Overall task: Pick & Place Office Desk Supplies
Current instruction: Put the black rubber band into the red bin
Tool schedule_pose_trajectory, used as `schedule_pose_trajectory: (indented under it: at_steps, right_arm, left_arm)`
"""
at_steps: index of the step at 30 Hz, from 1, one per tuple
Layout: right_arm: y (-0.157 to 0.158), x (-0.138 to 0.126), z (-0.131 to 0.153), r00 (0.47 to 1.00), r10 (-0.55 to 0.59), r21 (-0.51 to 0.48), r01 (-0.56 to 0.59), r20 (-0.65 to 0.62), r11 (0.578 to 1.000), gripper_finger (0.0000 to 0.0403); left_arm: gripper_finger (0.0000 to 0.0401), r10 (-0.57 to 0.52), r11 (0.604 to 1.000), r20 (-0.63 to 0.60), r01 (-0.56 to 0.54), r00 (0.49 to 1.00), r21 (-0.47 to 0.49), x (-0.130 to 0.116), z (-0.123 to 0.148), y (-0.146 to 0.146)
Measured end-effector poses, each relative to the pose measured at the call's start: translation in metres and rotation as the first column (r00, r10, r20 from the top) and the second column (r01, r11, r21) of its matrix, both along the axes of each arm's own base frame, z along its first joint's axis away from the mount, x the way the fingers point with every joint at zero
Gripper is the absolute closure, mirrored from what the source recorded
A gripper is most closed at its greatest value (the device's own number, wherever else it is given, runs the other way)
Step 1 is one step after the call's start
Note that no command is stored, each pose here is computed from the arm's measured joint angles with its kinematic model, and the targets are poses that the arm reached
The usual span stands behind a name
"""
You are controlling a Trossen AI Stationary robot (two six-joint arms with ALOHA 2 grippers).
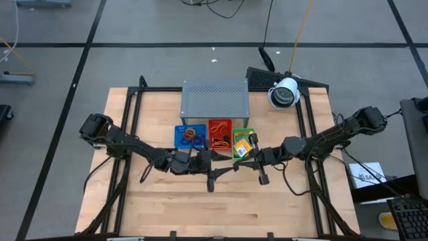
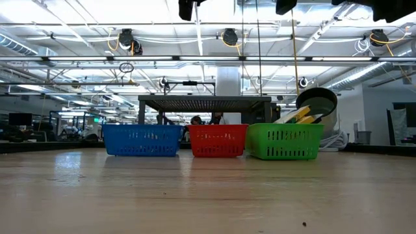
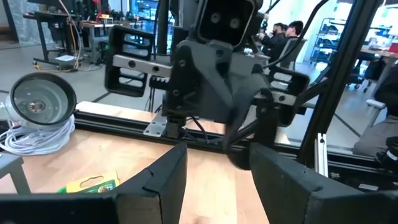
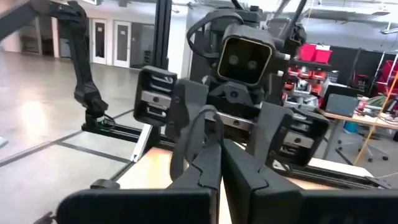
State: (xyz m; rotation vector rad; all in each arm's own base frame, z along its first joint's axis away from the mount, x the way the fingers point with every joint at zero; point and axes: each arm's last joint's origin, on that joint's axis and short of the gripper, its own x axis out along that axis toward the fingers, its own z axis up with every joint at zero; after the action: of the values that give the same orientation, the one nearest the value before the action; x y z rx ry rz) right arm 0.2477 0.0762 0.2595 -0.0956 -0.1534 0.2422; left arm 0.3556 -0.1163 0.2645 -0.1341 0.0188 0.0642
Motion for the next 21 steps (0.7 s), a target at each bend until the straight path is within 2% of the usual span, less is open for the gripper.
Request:
schedule_pose_trajectory:
  at_steps: [16,21]
  right_arm:
    - [-0.0010,0.0001,0.0012,1.000,-0.008,0.001,0.008,0.013,1.000,0.0403]
    - [-0.0012,0.0051,-0.0050,0.998,-0.060,0.003,0.060,-0.003,0.998,0.0403]
  left_arm:
    - [0.0219,0.001,1.000,0.008,0.000,1.000,-0.019,0.0001,0.0007,0.0003]
    - [0.0219,0.009,1.000,0.008,-0.009,1.000,-0.019,0.0011,0.0007,0.0033]
